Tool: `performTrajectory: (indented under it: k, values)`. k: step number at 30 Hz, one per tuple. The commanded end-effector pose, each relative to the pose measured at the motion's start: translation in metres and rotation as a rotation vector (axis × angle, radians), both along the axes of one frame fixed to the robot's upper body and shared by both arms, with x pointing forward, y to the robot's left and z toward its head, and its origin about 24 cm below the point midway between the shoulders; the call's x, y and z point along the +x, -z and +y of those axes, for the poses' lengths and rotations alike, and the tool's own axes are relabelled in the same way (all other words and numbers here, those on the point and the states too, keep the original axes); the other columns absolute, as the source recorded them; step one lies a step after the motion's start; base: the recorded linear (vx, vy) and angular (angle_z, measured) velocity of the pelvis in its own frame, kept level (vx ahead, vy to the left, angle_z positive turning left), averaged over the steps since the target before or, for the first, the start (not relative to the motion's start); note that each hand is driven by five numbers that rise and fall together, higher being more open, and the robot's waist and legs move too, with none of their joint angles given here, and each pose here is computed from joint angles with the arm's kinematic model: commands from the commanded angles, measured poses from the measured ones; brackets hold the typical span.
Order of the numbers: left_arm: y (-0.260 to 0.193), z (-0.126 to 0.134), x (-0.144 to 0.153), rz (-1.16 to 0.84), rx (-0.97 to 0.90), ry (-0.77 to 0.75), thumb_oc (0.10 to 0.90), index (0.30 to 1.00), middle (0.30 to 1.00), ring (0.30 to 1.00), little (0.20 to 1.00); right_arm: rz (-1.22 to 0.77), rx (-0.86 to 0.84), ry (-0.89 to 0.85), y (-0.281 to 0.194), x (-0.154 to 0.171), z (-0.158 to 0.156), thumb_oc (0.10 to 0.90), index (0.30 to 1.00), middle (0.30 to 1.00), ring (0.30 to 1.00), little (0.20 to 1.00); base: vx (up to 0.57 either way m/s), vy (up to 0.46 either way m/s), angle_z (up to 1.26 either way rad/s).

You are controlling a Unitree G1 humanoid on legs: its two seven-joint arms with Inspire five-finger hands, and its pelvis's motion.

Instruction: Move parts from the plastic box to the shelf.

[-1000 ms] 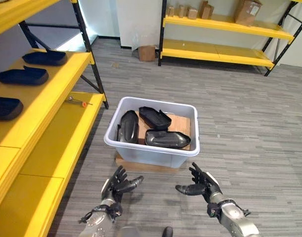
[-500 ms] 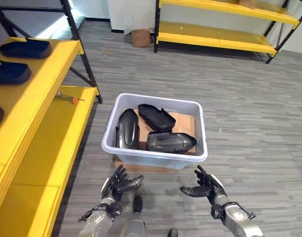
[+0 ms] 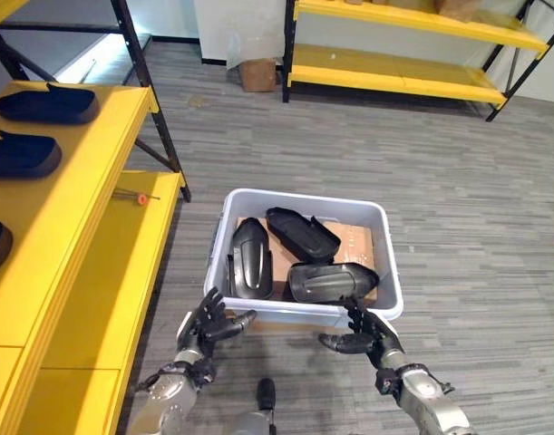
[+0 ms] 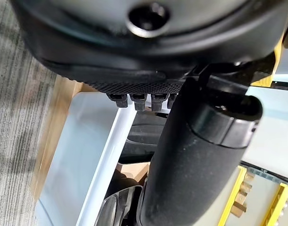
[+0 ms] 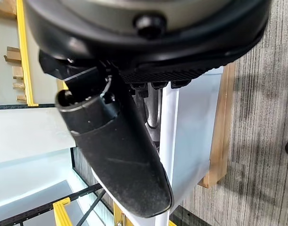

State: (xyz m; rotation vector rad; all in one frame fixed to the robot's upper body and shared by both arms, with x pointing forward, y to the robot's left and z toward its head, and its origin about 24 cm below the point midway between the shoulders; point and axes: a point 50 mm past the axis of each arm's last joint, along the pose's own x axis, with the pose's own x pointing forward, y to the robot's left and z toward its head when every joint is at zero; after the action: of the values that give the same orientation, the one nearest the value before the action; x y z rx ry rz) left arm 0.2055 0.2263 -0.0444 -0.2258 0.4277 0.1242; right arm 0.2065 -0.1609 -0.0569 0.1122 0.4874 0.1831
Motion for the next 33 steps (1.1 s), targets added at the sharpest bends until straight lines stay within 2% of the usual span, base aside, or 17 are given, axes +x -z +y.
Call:
performTrajectory:
  k: [1,15,25,33]
  values:
    - [-0.030,-0.008,0.019,-0.172,0.038,0.075,0.900,1.000,1.000,1.000,1.000,-0.175,-0.007,-0.024,-0.029,0.018,0.001,0.900,1.000,1.000,1.000,1.000,0.19,0.079,0.07]
    - [-0.022,0.000,0.006,-0.146,0.008,0.041,0.900,1.000,1.000,1.000,1.000,-0.213,-0.018,-0.025,-0.037,0.019,-0.003,0.900,1.000,1.000,1.000,1.000,0.13,-0.171,0.13]
    - [-0.020,-0.007,0.006,-0.150,-0.026,0.036,0.900,1.000,1.000,1.000,1.000,-0.256,-0.043,-0.010,-0.046,0.024,-0.013,0.900,1.000,1.000,1.000,1.000,0.06,-0.144,0.02]
    - [-0.017,-0.009,0.002,-0.144,-0.058,0.021,0.900,1.000,1.000,1.000,1.000,-0.406,-0.026,-0.014,-0.078,0.039,-0.015,0.900,1.000,1.000,1.000,1.000,0.04,-0.070,0.01]
